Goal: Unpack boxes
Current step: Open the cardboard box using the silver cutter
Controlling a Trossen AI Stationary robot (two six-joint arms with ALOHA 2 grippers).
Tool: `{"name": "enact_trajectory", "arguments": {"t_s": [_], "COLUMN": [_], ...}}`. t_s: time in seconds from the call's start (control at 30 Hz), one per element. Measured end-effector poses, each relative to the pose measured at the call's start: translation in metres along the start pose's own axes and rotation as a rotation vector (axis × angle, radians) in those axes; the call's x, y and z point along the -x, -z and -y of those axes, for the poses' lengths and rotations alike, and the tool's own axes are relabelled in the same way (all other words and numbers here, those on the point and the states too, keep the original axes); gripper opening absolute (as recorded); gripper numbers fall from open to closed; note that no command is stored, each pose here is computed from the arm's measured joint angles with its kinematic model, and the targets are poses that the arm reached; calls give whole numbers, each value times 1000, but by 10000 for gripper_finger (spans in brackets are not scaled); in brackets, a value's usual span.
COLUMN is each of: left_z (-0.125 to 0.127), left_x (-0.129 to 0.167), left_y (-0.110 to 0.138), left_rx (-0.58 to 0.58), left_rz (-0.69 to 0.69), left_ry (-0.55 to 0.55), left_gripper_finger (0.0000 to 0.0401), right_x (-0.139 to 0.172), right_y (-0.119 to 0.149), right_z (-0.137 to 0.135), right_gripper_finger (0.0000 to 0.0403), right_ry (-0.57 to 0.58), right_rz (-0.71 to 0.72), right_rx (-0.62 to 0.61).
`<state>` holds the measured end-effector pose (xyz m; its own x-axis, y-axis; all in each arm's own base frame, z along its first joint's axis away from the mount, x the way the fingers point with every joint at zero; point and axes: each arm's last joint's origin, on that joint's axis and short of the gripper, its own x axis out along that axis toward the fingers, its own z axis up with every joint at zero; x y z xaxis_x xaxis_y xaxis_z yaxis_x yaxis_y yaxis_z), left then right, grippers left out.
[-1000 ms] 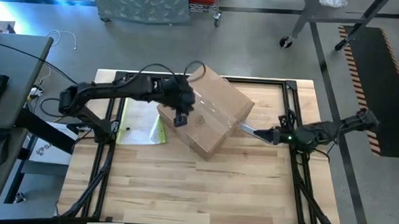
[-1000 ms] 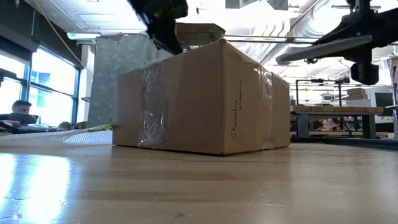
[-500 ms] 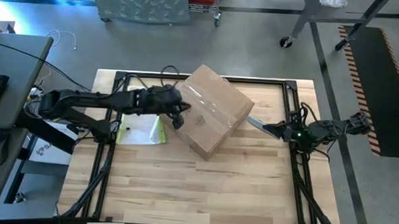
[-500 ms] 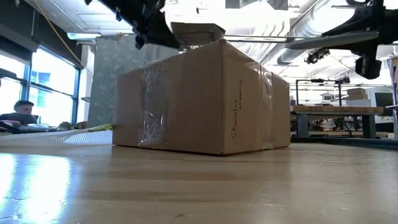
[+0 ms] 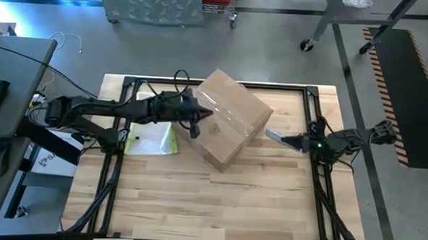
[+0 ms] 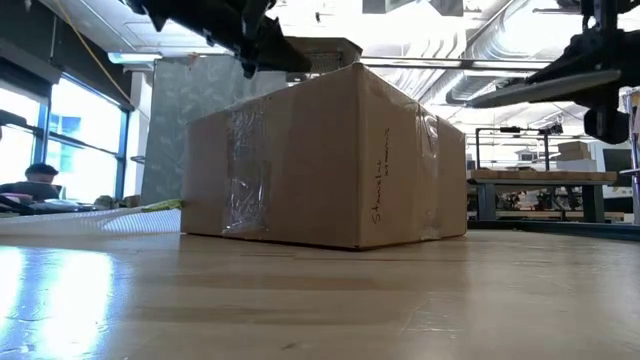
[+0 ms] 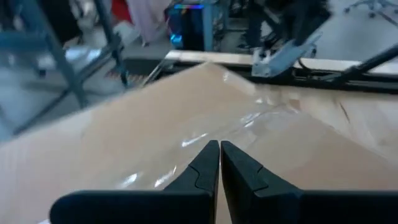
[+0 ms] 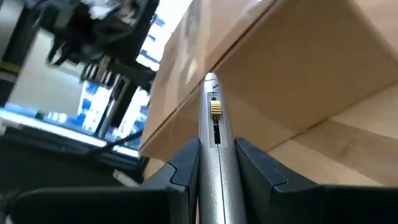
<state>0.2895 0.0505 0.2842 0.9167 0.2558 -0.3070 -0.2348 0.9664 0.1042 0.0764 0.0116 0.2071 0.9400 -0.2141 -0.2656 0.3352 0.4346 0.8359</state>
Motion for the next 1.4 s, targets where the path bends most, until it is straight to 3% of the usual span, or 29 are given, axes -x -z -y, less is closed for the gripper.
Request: {"name": "enact_trajectory", "arguments": {"t_s": [0.1,0.33,0.57,0.7,0.83,1.03,1.4], "left_z": [3,11,17,24,34,47,52], "left_x": [-1,0,1,2,4,8,6], "left_y": [0,5,11,11,13,18,27], "left_rx": [-84,-147,-170,-187,-217,-237,-177], "left_rz": [5,-43,-103,-101,-124,-168,-254], "left_ry": [48,104,130,150,189,203,200], "left_gripper_finger": [0,0,0,0,0,0,0], "right_x": [-5,-22,-32,-27,-27,-28,-29], "right_y": [3,14,43,46,49,51,52], "right_z": [-2,-15,5,5,8,12,14], "right_gripper_finger": [59,59,59,59,59,59,59], "right_ry": [24,-16,-251,-221,-194,-171,-148], "right_rz": [-7,23,184,213,223,218,223], "right_rx": [-43,-35,-180,-175,-272,-321,-305]}}
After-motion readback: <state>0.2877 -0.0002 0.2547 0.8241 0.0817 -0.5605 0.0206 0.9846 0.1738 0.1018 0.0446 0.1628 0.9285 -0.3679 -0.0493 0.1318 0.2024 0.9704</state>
